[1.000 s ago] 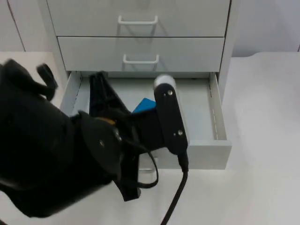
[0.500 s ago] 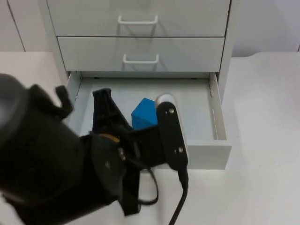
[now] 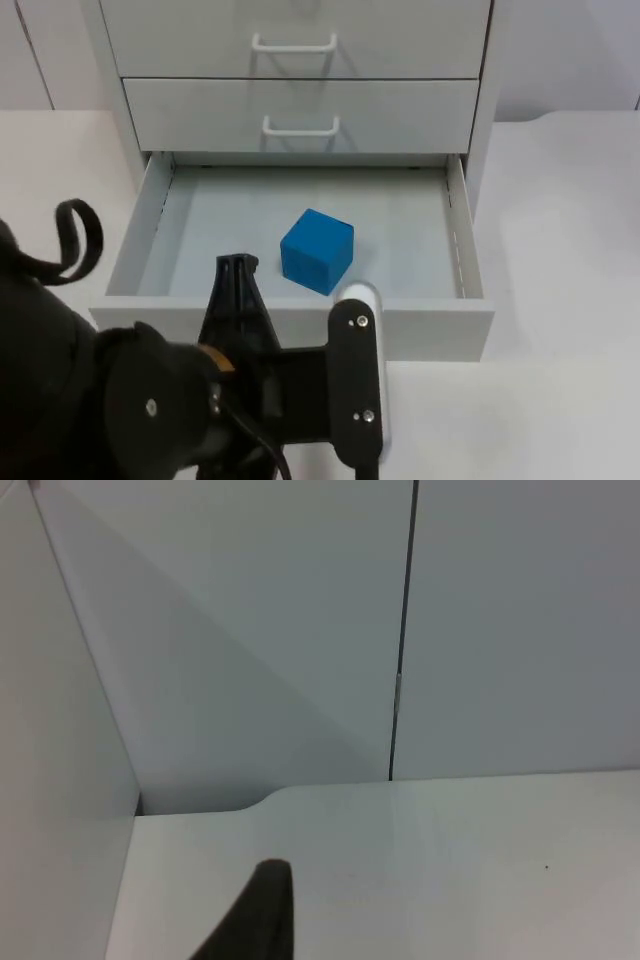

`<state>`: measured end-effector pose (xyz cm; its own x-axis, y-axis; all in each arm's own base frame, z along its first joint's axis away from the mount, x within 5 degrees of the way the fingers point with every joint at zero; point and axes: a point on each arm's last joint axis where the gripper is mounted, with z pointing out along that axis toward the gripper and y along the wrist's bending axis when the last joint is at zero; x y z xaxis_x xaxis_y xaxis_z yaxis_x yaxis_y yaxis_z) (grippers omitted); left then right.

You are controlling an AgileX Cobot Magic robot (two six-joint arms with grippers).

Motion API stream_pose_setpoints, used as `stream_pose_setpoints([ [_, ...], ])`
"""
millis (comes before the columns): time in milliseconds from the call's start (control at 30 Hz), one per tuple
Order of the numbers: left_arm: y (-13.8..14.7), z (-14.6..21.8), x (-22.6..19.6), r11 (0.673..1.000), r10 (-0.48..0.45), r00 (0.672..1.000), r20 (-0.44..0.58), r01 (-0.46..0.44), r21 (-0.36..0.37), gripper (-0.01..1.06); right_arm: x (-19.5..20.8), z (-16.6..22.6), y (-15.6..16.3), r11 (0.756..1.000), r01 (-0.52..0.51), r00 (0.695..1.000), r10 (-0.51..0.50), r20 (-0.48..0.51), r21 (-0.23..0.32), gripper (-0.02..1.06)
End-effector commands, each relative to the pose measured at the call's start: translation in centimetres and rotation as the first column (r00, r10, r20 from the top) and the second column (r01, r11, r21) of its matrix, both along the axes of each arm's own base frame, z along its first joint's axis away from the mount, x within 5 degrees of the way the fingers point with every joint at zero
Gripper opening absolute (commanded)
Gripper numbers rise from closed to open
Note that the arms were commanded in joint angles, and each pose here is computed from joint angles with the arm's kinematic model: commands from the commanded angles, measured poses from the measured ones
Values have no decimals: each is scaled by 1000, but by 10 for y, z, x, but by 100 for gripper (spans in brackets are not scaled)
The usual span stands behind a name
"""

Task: Open the drawer with the left hand, place the block into the drawer with the right hand, then close the drawer with the left hand.

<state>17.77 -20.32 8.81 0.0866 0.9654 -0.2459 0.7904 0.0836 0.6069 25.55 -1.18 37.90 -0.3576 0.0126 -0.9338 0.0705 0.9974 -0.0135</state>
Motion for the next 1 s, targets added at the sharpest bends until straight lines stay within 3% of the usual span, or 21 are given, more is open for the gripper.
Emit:
stream_pose_setpoints([
  [0,0,-5,2,1000,-20,1000,-17,20,9,0,-1,2,-1,1000,2,1000,-2,21,-4,103],
  [667,2,-20,32,999,21,1000,-7,-21,24,0,0,5,-1,1000,-1,999,1,45,-4,103],
  [833,1,-21,25,999,-25,995,-98,28,28,0,0,5,-1,1000,-1,999,1,47,-4,103],
  [967,1,-19,31,1000,-15,999,-29,16,27,0,0,5,-1,1000,-1,999,1,50,-5,103],
])
